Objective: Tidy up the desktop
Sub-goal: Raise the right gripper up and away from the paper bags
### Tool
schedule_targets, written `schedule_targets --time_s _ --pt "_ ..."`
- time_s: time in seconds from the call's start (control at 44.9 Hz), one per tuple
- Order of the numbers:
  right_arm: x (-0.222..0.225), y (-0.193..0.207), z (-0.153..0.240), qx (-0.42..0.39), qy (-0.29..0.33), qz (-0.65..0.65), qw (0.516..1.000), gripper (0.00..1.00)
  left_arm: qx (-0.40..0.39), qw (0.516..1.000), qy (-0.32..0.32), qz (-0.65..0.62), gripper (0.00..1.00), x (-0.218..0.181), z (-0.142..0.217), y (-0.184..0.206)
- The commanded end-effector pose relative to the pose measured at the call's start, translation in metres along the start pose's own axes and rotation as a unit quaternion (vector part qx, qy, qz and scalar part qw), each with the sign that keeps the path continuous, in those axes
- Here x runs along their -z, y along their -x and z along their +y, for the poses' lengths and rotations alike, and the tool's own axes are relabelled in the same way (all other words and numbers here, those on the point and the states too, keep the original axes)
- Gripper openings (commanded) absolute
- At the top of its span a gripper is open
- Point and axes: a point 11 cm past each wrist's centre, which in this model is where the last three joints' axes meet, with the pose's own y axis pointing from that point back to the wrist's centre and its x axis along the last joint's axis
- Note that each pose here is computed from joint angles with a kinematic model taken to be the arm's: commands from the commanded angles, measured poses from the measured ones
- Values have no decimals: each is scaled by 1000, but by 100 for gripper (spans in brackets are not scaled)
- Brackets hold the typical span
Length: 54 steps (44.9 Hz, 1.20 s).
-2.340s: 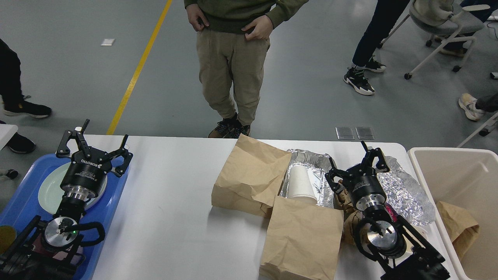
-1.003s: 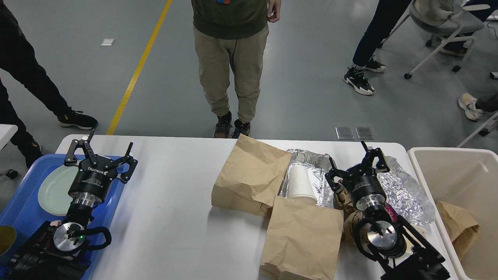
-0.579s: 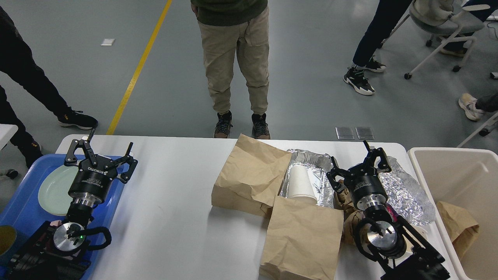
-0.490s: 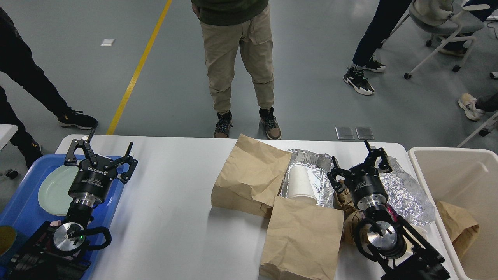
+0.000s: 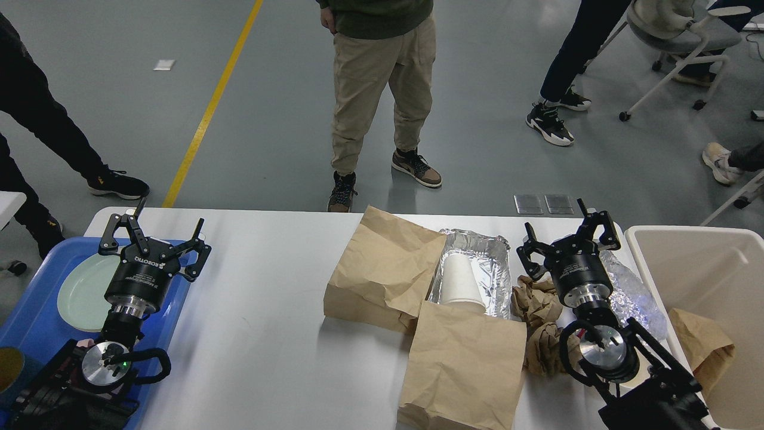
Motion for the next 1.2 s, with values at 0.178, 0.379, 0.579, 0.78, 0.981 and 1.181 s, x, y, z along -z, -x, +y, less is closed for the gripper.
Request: schedule_targets --time_s 0.178,0.379,0.579,0.78,0.981,1.181 --pt "22 -6 -4 -11 -20 6 1000 100 0 1000 -1 0 96 0 0 0" --pt "26 -11 -3 -11 -15 18 1000 100 1 1000 -1 1 96 1 0 0" --pt "23 -11 -3 -11 -10 18 1000 100 1 1000 -1 0 96 0 0 0" --pt "5 -3 -2 5 20 34 999 100 1 1000 -1 0 96 0 0 0" --pt "9 -2 -3 5 17 37 999 100 1 1000 -2 1 96 1 0 0" --pt "26 -8 -3 4 10 54 998 100 1 1000 -1 1 96 1 0 0"
